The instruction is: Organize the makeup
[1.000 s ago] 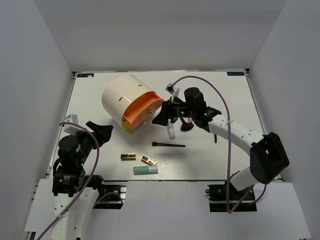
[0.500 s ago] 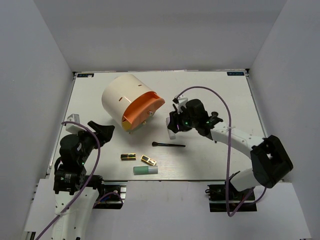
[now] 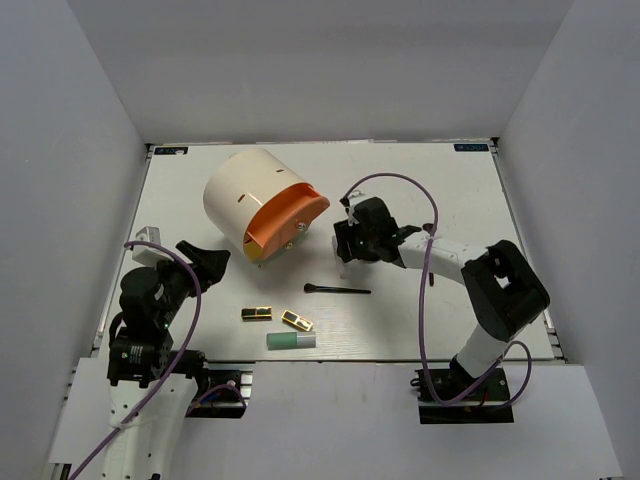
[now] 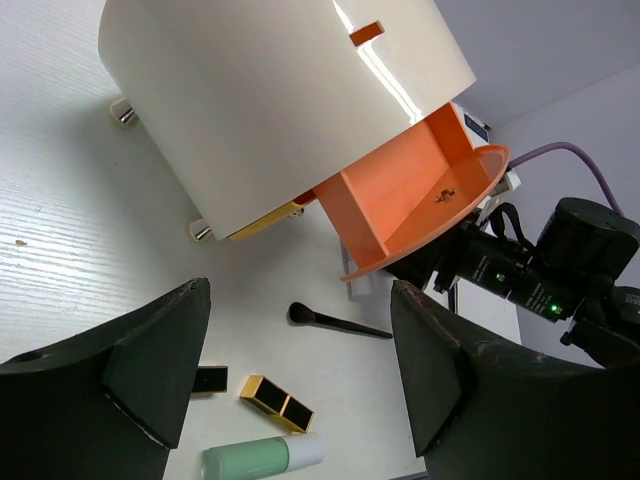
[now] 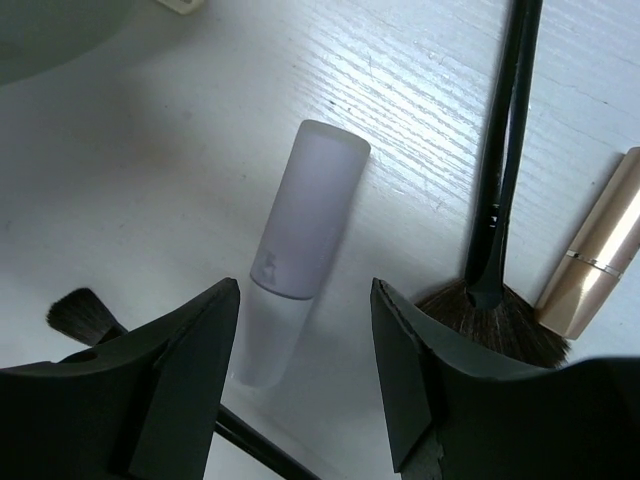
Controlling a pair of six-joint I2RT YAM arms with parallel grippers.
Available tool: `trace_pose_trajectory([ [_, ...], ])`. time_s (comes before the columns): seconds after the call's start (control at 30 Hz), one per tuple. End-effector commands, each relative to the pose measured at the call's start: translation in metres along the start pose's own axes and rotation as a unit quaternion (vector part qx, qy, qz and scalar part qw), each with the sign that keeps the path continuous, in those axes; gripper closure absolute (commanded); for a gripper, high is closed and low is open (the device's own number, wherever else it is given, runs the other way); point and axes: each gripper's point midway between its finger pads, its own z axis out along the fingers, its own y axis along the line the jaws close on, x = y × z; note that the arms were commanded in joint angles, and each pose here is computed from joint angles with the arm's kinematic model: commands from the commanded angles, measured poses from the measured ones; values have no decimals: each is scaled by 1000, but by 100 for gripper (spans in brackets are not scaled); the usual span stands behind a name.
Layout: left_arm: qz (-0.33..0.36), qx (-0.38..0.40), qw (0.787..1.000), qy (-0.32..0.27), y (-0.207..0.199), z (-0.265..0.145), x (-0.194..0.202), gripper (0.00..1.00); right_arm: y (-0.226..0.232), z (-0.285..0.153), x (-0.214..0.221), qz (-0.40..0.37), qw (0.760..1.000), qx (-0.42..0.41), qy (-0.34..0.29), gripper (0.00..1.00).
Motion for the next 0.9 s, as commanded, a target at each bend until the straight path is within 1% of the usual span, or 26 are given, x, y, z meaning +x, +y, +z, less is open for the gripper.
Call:
trace_pose_trajectory([
  [0.0, 1, -2, 1000, -4, 0, -3, -2, 18, 6, 2, -25, 26, 999, -1, -30, 39],
  [0.2, 2, 0, 1000, -3, -1, -2, -2, 18, 8, 14, -11, 57, 998, -2, -6, 39],
  [0.4, 2, -4, 1000, 0, 0, -3, -2, 18, 3, 28, -8, 66, 998, 12, 3, 39],
  [0.53, 1, -4, 1000, -2, 0, -2, -3, 18, 0, 33, -5, 63, 998, 21, 8, 42],
  [0.6, 1, -3, 1000, -2, -1, -2, -3, 18, -1, 36, -2, 65, 997, 25, 16, 51],
  [0.63, 1, -3, 1000, -2, -1, -2, -3, 18, -6, 36, 6, 70, 996, 33, 32, 55],
  [0.67, 2, -3, 1000, -3, -1, -2, -4, 18, -7, 34, 8, 72, 996, 34, 34, 62],
  [0.73, 2, -4, 1000, -2, -1, -1, -4, 18, -8, 30, 13, 63, 997, 31, 37, 71],
  [0.77, 2, -3, 1000, -2, -1, -1, -4, 18, -4, 26, 11, 61, 997, 21, 34, 79],
  [0.83, 3, 0, 1000, 0, -2, 0, -3, 18, -2, 19, 6, 56, 998, 7, 27, 84],
  [0.87, 3, 9, 1000, 3, -5, -1, -2, 18, 6, 9, 0, 52, 998, -23, 18, 89],
])
